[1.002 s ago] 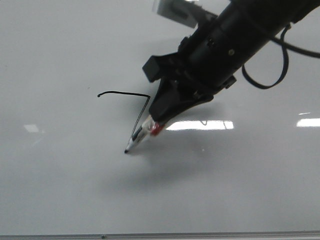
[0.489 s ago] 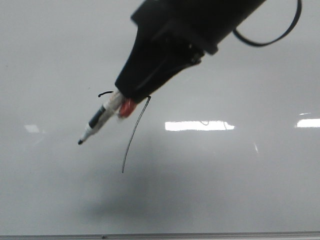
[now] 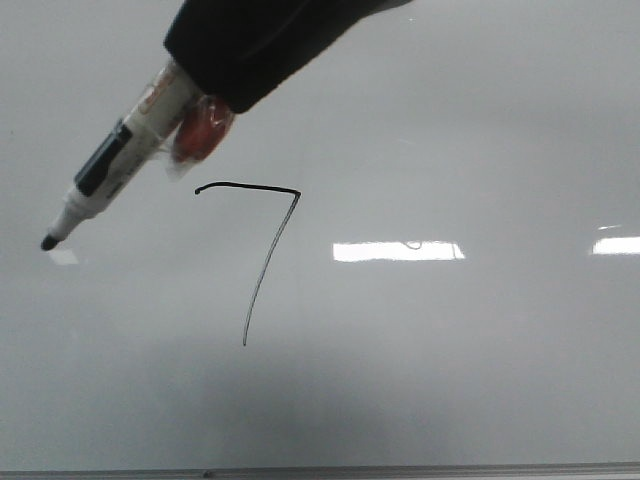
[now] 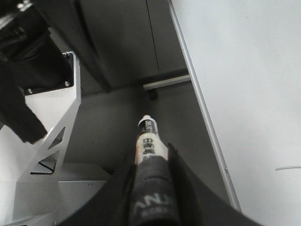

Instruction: Write number 7 on whiteboard

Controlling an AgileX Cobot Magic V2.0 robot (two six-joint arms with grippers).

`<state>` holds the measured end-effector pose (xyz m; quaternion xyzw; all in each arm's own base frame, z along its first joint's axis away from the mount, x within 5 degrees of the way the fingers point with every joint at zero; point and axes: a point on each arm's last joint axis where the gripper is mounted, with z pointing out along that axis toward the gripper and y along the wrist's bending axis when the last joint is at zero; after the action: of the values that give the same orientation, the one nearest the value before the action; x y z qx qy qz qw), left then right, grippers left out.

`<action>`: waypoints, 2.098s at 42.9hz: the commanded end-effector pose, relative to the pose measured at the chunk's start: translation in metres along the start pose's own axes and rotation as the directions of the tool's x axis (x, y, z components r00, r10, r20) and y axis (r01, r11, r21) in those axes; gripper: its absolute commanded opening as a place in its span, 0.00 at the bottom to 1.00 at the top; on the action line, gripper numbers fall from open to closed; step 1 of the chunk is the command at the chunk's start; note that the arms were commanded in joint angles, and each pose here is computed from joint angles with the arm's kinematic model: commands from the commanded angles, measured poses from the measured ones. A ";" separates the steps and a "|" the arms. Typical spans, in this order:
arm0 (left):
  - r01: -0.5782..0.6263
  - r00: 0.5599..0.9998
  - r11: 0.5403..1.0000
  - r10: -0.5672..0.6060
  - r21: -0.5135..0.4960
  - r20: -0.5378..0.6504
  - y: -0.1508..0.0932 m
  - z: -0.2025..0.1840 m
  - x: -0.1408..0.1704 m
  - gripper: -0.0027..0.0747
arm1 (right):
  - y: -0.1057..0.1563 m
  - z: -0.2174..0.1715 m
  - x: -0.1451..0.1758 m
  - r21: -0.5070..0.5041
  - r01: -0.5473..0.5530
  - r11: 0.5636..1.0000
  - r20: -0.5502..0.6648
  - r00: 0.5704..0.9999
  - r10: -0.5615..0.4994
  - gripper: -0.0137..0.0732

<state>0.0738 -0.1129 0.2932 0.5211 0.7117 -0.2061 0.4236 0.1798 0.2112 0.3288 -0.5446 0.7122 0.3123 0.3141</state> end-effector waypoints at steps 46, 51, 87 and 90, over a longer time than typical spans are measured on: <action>0.027 0.999 0.999 -0.026 -0.028 0.030 0.009 0.018 -0.014 0.02 | 0.031 -0.002 -0.023 -0.026 0.094 0.995 0.100 0.991 -0.091 0.69; 0.033 0.999 0.999 -0.032 -0.024 0.030 0.009 0.018 -0.014 0.02 | 0.027 -0.003 -0.025 0.016 0.082 0.996 0.124 0.989 -0.084 0.75; 0.051 0.998 0.999 -0.050 -0.020 0.031 0.008 0.018 -0.014 0.02 | -0.002 -0.118 0.069 0.499 -0.409 0.764 0.421 0.885 0.199 0.74; 0.085 0.996 0.996 -0.083 -0.030 0.044 0.010 0.018 -0.015 0.02 | -0.002 -0.118 0.088 0.530 -0.468 0.707 0.451 0.862 0.233 0.72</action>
<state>0.0875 -0.1283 0.2811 0.5140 0.7332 -0.2028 0.3963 0.1523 0.0778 0.3299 -0.2531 0.8026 0.2162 0.4951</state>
